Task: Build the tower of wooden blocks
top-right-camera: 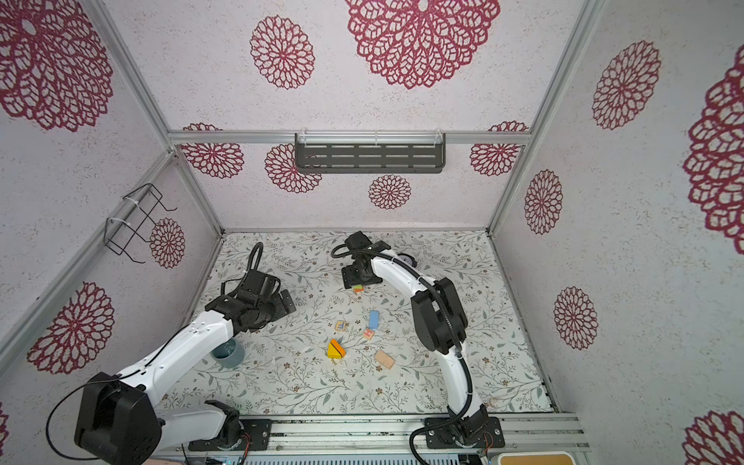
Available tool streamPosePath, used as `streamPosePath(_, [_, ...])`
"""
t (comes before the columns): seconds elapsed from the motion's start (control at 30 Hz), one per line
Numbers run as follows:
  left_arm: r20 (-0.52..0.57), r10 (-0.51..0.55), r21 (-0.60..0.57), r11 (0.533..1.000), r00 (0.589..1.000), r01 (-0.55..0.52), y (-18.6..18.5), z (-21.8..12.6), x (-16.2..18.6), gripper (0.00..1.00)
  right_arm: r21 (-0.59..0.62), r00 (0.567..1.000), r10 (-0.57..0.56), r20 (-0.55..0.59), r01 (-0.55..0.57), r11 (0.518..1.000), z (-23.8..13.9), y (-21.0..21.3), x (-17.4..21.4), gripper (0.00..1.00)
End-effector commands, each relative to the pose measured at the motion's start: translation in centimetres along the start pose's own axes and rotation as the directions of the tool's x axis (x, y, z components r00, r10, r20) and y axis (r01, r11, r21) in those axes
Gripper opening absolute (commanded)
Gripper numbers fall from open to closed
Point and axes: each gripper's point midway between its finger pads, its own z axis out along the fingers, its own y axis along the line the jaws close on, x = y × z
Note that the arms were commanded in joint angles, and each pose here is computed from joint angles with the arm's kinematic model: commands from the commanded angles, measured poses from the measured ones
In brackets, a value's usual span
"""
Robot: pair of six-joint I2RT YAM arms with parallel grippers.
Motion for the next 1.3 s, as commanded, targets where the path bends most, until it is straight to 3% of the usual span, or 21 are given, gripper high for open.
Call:
streamPosePath(0.0, [0.022, -0.009, 0.035, 0.999, 1.000, 0.008, -0.3, -0.4, -0.8, 0.97, 0.031, 1.000, -0.028, -0.003, 0.028, 0.999, -0.8, -0.3, -0.4, 0.81])
streamPosePath(0.8, [-0.011, 0.001, 0.017, 1.000, 1.000, 0.000, -0.1, 0.6, -0.2, 0.97, 0.044, 0.998, -0.049, -0.040, 0.050, 0.998, 2.4, -0.4, -0.5, 0.79])
streamPosePath(1.27, [-0.021, 0.002, 0.013, 1.000, 1.000, -0.001, 0.0, 0.9, 0.1, 0.97, 0.068, 0.998, -0.039, -0.059, 0.043, 0.997, 4.0, -0.8, -0.1, 0.73])
